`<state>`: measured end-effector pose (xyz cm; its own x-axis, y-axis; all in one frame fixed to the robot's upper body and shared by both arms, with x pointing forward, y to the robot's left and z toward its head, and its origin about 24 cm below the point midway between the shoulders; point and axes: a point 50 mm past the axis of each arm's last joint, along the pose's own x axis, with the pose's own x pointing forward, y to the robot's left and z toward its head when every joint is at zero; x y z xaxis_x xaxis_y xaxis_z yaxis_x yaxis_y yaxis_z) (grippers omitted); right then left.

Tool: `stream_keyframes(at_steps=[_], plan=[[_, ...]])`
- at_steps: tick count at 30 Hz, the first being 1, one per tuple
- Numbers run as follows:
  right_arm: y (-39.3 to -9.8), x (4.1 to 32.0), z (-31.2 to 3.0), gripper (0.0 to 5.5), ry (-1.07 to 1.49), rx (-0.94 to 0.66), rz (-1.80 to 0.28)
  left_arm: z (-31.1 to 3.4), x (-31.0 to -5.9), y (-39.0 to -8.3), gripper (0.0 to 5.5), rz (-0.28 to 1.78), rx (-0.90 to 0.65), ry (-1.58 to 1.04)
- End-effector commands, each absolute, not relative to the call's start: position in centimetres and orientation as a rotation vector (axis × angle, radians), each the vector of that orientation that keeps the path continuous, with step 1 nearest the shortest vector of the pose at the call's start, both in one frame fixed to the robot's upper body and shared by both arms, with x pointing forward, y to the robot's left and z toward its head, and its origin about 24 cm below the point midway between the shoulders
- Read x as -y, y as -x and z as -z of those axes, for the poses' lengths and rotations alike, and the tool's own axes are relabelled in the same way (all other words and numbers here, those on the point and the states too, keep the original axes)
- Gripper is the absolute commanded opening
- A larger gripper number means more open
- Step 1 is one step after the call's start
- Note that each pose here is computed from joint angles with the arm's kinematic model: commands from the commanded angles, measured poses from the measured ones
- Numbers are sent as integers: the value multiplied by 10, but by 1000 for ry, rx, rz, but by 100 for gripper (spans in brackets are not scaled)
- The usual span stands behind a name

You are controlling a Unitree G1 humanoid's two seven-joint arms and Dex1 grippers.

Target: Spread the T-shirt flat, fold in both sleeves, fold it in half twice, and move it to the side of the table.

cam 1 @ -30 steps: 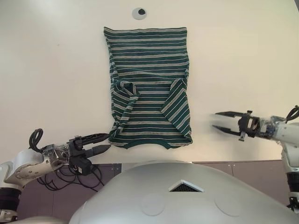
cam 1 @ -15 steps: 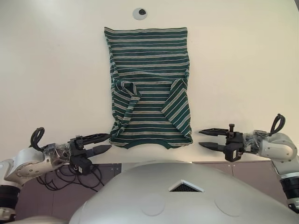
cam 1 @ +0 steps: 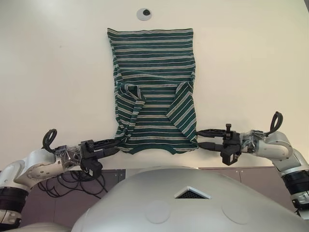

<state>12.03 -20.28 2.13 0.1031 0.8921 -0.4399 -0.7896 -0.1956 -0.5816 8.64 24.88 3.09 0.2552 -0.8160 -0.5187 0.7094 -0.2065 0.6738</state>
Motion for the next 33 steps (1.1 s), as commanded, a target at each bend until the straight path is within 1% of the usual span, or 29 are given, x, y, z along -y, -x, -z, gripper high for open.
stream_keyframes(at_steps=[1, 3, 6, 7, 10, 13, 15, 16, 18, 20, 21, 23, 24, 25, 26, 27, 30, 32, 33], plan=[[-109, 206, -7, 221, 939, 34, -1647, -26, -252, -81, 74, 1462, 25, -1126], [-110, 205, -6, 221, 941, 41, -1655, -27, -251, -82, 49, 1463, 19, -1123], [-109, 203, -5, 163, 940, 44, -1663, -28, -250, -84, 4, 1463, 16, -1117], [-109, 203, -5, 152, 940, 46, -1665, -28, -250, -83, 0, 1463, 15, -1114], [-110, 202, -6, 90, 939, 51, -1666, -26, -250, -82, 0, 1462, 11, -1107], [-112, 202, -6, 47, 930, 37, -1657, -25, -249, -81, 0, 1458, 13, -1097], [-113, 202, -7, 10, 897, 21, -1643, -25, -244, -79, 0, 1454, 24, -1057], [-114, 202, -8, 1, 865, 8, -1630, -27, -239, -78, 0, 1442, 21, -1016], [-116, 203, -13, 1, 753, -69, -1591, -32, -230, -76, 0, 1435, -35, -889], [-117, 206, -17, 1, 630, -168, -1562, -35, -225, -74, 0, 1425, -146, -731], [-118, 206, -22, 1, 548, -212, -1550, -35, -226, -72, 0, 1425, -218, -650], [-117, 207, -36, 1, 317, -326, -1553, -34, -232, -62, 0, 1452, -431, -460], [-115, 209, -48, 1, 179, -388, -1580, -40, -236, -58, 0, 1468, -543, -322], [-114, 210, -57, 1, 75, -426, -1604, -47, -237, -57, 0, 1481, -614, -213], [-112, 212, -67, 1, -24, -456, -1636, -58, -239, -59, 0, 1501, -647, -117], [-112, 213, -76, 1, -102, -472, -1658, -68, -239, -63, 0, 1516, -657, -42], [-115, 211, -93, 1, -264, -456, -1675, -89, -237, -74, 0, 1557, -602, 109], [-125, 207, -99, 1, -282, -386, -1636, -95, -238, -82, 0, 1533, -550, 125], [-137, 204, -100, 1, -265, -343, -1576, -96, -241, -90, 0, 1493, -511, 93]])
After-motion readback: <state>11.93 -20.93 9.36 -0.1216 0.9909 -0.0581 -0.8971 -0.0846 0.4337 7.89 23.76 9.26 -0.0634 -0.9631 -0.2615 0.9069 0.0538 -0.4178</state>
